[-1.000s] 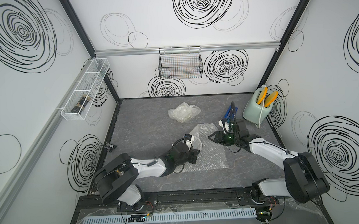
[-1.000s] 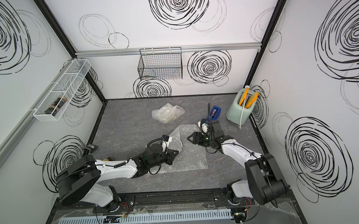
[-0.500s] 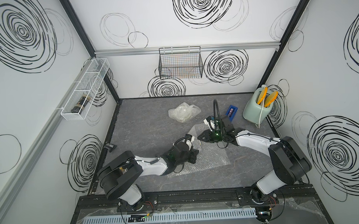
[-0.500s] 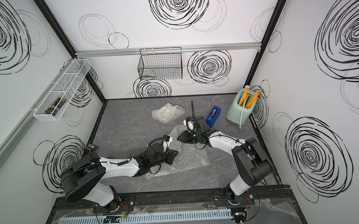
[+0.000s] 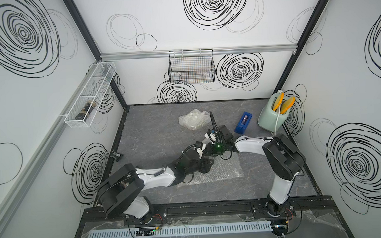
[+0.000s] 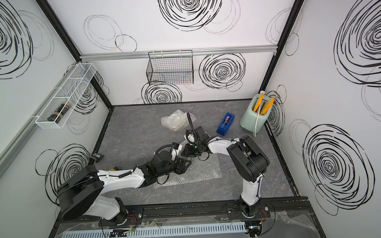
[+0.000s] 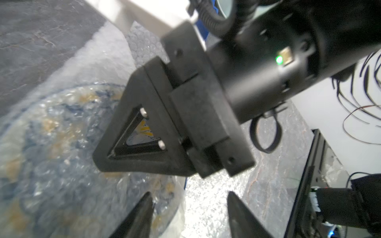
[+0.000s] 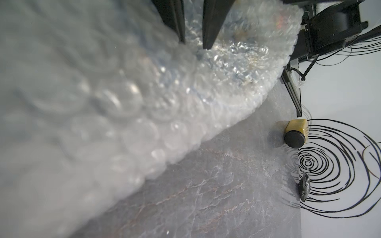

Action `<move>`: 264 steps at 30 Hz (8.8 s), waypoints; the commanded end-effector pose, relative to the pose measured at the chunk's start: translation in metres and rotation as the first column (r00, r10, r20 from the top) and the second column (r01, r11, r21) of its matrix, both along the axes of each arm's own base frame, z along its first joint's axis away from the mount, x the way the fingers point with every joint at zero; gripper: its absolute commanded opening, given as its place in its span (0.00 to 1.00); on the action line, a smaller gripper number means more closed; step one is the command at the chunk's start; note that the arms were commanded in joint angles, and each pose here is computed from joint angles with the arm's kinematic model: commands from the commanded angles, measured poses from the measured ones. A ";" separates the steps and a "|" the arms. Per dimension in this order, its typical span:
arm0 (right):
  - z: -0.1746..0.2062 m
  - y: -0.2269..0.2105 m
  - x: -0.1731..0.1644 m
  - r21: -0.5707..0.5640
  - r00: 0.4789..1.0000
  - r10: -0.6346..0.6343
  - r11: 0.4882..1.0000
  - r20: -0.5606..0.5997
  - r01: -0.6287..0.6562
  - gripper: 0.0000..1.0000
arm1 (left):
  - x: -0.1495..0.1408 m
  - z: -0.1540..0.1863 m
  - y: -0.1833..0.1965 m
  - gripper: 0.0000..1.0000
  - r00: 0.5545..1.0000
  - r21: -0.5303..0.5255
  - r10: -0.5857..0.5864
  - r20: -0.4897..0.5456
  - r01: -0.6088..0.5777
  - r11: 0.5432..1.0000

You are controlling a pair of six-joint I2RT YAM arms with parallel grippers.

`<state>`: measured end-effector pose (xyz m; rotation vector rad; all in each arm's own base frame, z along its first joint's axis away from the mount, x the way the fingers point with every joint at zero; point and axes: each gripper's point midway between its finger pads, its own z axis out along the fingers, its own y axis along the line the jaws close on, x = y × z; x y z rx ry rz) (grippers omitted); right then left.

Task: Wrap bowls in bubble wrap
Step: Wrap the bowl in bubble wrap.

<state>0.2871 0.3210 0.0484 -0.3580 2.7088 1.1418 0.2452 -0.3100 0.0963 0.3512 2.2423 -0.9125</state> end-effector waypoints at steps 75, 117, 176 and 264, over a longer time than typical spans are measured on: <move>0.075 -0.032 0.017 0.046 0.936 0.043 0.997 0.350 -0.063 0.10 | 0.072 -0.073 0.079 0.84 0.970 0.473 0.241 -0.040 -0.194 0.859; 0.001 0.006 -0.036 -0.119 0.913 0.314 0.949 0.262 -0.292 0.18 | 0.084 -0.028 0.064 0.99 0.970 0.096 0.178 -0.168 -0.164 0.982; 0.015 -0.012 0.005 -0.302 0.867 0.232 0.948 0.442 -0.100 0.84 | 0.082 -0.067 0.089 0.83 0.943 0.262 0.284 -0.174 -0.234 0.936; 0.043 -0.001 0.006 0.072 0.870 0.016 0.996 0.492 -0.059 0.00 | 0.066 -0.061 0.077 0.51 0.969 0.209 0.178 -0.172 -0.140 0.968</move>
